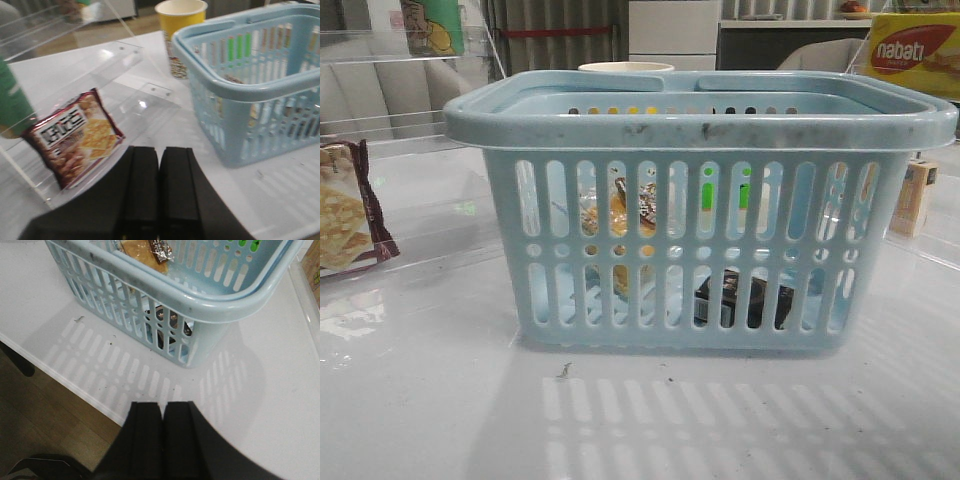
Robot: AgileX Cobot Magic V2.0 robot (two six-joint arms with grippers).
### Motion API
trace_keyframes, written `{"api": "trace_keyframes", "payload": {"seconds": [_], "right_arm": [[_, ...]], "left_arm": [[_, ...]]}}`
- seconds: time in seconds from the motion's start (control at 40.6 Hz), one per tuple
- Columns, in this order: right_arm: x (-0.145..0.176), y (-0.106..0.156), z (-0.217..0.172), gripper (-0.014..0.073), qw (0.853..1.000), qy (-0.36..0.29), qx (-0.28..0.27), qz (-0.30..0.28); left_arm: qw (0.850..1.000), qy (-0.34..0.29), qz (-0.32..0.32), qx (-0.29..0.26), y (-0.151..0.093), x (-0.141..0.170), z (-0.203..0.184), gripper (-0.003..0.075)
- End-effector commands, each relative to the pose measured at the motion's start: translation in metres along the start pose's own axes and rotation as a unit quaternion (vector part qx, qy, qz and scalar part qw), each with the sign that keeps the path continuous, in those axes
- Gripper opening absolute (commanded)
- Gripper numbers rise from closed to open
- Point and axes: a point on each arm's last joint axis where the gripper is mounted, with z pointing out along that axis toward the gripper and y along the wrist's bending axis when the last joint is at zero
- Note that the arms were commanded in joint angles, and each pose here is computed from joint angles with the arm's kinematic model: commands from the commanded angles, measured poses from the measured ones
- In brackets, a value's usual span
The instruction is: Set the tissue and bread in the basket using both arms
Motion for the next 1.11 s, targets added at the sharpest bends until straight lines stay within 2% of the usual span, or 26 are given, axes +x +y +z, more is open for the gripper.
{"api": "trace_keyframes", "payload": {"seconds": [0.0,0.296,0.591,1.084], "right_arm": [[-0.013,-0.001,-0.005,0.0057,0.999,-0.045,0.007,-0.001],[-0.013,-0.001,-0.005,0.0057,0.999,-0.045,0.007,-0.001],[-0.013,-0.001,-0.005,0.0057,0.999,-0.045,0.007,-0.001],[-0.013,-0.001,-0.005,0.0057,0.999,-0.045,0.007,-0.001]], "left_arm": [[0.996,-0.072,-0.015,-0.058,0.004,0.005,-0.003,0.0091],[0.984,-0.127,-0.047,-0.118,0.007,0.05,0.011,0.0091],[0.976,-0.175,-0.046,-0.123,0.006,0.08,0.031,0.0091],[0.971,-0.203,-0.042,-0.124,0.006,0.079,0.031,0.009]]}}
